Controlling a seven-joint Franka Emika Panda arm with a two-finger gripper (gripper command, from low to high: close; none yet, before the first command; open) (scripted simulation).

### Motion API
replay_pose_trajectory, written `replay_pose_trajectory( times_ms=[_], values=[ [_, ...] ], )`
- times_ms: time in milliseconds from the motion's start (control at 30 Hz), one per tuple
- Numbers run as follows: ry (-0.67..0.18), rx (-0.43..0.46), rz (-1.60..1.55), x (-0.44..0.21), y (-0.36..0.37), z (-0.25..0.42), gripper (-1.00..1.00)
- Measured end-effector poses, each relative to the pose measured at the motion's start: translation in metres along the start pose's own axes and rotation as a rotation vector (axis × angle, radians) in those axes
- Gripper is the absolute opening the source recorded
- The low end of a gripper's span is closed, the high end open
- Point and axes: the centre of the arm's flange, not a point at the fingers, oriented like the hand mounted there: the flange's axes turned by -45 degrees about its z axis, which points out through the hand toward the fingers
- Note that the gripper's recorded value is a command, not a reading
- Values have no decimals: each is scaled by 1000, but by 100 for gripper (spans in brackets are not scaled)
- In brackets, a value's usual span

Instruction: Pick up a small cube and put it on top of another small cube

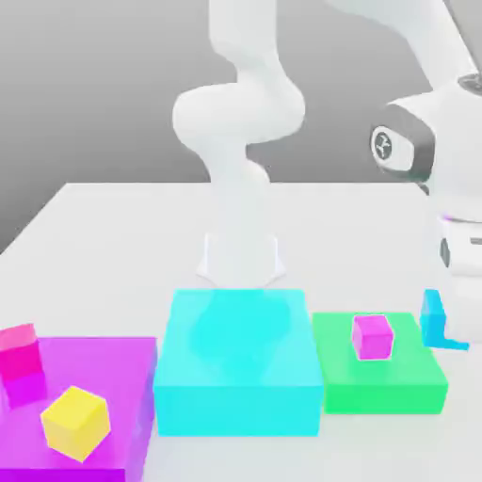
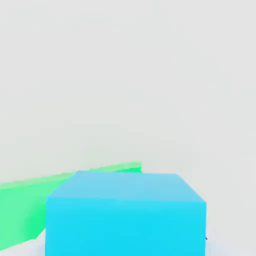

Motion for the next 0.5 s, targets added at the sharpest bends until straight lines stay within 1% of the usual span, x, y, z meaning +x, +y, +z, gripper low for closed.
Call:
replay_pose_trajectory(
  times_ms=[200,367,400,500],
  values=[
    [-25,-43,140,-47,-32,-21,-100],
    [-32,-53,164,-55,-33,26,-100],
    [-32,-54,164,-56,-33,36,100],
    [-32,-54,164,-56,-33,36,100]
  ],
)
